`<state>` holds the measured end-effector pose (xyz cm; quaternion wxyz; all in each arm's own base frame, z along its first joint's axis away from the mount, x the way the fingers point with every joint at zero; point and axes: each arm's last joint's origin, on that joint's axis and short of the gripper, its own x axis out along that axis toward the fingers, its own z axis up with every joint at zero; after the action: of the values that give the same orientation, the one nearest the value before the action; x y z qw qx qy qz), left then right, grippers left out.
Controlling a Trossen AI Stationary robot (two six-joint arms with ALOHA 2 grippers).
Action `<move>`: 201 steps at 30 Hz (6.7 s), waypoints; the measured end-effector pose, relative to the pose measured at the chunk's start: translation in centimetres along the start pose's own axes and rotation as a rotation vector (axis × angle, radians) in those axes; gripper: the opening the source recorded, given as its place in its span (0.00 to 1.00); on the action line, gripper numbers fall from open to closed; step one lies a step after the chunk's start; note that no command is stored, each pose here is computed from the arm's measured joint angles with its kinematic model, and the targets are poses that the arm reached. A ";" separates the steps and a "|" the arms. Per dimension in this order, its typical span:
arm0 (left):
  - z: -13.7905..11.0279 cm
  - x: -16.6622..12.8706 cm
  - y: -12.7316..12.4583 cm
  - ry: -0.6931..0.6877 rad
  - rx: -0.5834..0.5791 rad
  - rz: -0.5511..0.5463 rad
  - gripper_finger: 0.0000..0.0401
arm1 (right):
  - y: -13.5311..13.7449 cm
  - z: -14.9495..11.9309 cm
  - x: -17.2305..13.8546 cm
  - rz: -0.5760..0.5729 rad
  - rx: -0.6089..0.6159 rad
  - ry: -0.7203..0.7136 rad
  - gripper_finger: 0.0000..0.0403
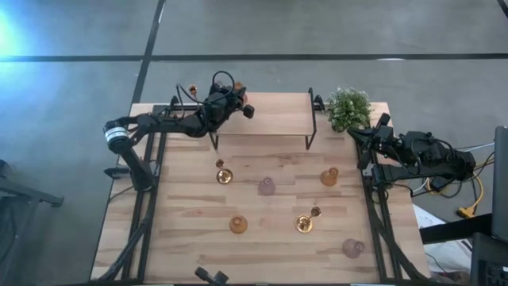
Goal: Pick & Place candle stick holders
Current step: Put the bottom left yellow glass candle holder on the shelf aligned with the other glass candle holder, then put the top purple glass candle holder on the shelf aligned with the other glass candle holders
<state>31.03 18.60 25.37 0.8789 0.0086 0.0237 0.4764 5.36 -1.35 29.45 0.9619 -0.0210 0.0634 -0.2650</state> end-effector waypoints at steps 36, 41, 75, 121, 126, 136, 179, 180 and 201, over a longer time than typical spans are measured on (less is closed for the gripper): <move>13.0 -14.4 -8.6 0.604 0.400 -0.988 0.02 | 0.0 0.0 0.0 0.000 0.000 0.000 0.02; 8.5 -15.1 -10.2 0.638 0.488 -1.041 0.03 | 0.0 0.0 0.0 0.000 0.000 0.000 0.02; -3.2 -13.5 -15.3 0.560 0.597 -1.043 0.66 | 0.0 0.0 0.0 0.000 0.000 0.000 0.02; -7.9 -10.3 -17.7 0.539 0.449 -1.066 0.38 | 0.0 0.0 0.0 0.000 0.000 0.000 0.02; -7.5 -10.3 -17.6 0.544 0.440 -1.048 0.38 | 0.0 0.0 0.0 0.000 0.000 0.000 0.02; 5.5 -10.3 -17.0 0.474 0.343 -0.888 0.38 | 0.0 0.0 0.0 0.000 0.000 0.000 0.02; 7.2 5.8 -5.7 0.505 0.051 -0.001 0.38 | 0.0 0.0 0.0 0.000 0.000 0.000 0.02; 7.2 5.9 -5.7 0.505 0.055 0.000 0.38 | 0.0 0.0 0.0 0.000 0.000 0.000 0.02; 6.2 6.8 -4.2 0.518 0.058 0.039 0.38 | 0.0 0.0 0.0 0.000 0.000 0.000 0.02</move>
<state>38.56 22.08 31.19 0.8336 -0.0881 0.2614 0.4785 5.36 -1.35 29.44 0.9619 -0.0210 0.0634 -0.2650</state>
